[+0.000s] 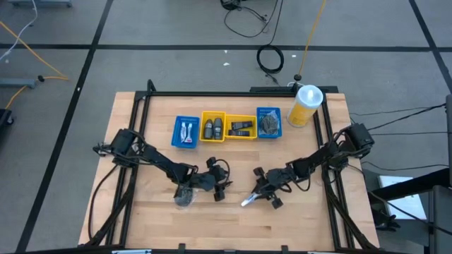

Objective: Pick & Place Travel size toiletries
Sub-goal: Put the toothpaste into the left blue basket

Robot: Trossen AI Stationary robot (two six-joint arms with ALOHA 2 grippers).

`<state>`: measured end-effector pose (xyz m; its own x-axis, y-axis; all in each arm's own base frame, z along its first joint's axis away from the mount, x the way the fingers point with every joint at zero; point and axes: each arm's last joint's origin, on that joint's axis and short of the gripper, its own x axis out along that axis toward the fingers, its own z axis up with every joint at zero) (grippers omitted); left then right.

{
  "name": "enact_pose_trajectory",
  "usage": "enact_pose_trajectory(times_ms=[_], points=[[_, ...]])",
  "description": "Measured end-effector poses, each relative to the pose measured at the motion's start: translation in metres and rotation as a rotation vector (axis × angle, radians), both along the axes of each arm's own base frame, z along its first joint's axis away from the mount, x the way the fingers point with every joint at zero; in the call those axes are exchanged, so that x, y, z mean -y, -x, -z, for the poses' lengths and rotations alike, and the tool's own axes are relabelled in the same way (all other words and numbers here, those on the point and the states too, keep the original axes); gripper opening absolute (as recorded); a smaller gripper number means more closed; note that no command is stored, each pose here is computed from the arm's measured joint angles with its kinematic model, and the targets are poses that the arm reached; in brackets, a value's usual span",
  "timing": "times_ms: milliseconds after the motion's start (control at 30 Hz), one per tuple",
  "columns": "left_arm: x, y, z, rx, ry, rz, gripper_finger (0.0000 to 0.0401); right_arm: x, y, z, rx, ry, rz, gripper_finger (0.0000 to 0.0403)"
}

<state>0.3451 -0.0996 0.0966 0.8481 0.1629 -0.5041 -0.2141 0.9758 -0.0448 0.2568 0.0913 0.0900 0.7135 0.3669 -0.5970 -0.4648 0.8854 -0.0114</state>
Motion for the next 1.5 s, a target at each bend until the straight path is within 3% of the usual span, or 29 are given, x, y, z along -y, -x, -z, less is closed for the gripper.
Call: enact_pose_trajectory(times_ms=[200,400,567,800,1000,1300,1500], points=[[0.000,0.000,-0.013,0.035,-0.021,0.005,0.0195,0.011,-0.004,-0.007,0.091,0.094,0.110,0.0036],[0.015,0.013,-0.072,0.192,-0.113,-0.001,0.0195,0.027,-0.009,-0.022,0.374,0.109,0.268,0.0035],[0.023,0.020,-0.094,0.308,-0.135,-0.128,0.0195,0.033,-0.012,-0.035,0.560,0.093,0.416,0.0035],[0.000,0.011,-0.088,0.333,-0.007,-0.244,0.0196,0.034,-0.013,-0.038,0.589,0.103,0.432,0.0036],[-0.014,0.001,-0.079,0.309,0.144,-0.149,0.0196,0.033,-0.013,-0.039,0.597,0.097,0.427,0.0036],[-0.020,-0.006,-0.065,0.299,0.177,-0.110,0.0192,0.033,-0.013,-0.039,0.598,0.087,0.430,0.0043],[-0.017,-0.006,-0.068,0.323,0.159,-0.092,0.0147,0.033,-0.013,-0.038,0.581,0.093,0.428,0.0045]])
